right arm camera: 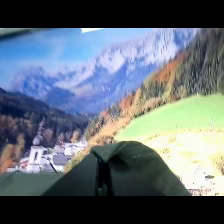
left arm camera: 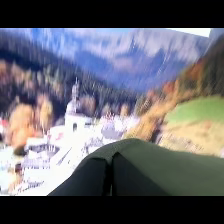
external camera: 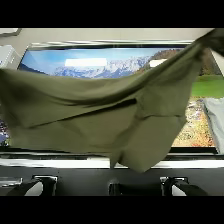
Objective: Fold the clothes and pants, and hang the long-sleeved shirts on hangers.
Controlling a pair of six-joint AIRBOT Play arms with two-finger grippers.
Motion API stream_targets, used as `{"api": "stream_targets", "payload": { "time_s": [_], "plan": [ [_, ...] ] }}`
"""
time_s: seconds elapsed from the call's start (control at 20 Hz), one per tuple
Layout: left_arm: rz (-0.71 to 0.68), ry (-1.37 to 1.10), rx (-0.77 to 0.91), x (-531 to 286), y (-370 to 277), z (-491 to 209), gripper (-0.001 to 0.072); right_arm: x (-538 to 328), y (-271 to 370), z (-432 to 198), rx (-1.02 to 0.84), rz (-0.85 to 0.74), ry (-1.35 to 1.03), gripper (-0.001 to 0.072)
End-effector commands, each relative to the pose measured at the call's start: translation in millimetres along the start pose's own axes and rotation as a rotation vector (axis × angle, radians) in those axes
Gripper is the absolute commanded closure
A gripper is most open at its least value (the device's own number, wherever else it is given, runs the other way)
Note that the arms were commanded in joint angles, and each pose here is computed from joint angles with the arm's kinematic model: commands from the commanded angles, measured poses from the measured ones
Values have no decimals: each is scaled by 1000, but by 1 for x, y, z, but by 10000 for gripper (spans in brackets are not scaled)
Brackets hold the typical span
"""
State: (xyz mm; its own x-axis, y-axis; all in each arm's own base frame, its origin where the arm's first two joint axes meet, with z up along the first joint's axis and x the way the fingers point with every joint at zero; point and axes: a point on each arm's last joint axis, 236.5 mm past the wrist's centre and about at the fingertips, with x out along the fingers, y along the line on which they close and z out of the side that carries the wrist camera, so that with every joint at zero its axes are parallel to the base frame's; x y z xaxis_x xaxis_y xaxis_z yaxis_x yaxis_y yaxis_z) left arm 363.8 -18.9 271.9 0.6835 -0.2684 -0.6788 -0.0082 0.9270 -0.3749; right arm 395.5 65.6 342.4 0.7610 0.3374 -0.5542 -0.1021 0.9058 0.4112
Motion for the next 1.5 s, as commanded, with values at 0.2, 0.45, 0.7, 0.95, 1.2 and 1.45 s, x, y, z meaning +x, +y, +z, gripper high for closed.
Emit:
{"api": "stream_targets", "payload": {
  "time_s": [0.2,0.45,0.7,0.95,1.2,1.45],
  "plan": [
    [79,341,-209,273,119,-109,684,248,-145,-75,120,-164,351,677],
    [90,363,-302,358,154,-127,679,340,-199,-94,169,-200,271,677],
    [47,310,-294,366,148,-85,520,337,-196,-83,190,-177,235,286],
    [-15,343,-241,294,138,-24,4,241,-192,-50,82,-177,269,219],
    [59,402,-257,211,165,-28,5,179,-181,-132,122,49,646,234],
    [77,469,-347,172,172,-100,5,174,-169,-219,288,209,801,235]
  ]
}}
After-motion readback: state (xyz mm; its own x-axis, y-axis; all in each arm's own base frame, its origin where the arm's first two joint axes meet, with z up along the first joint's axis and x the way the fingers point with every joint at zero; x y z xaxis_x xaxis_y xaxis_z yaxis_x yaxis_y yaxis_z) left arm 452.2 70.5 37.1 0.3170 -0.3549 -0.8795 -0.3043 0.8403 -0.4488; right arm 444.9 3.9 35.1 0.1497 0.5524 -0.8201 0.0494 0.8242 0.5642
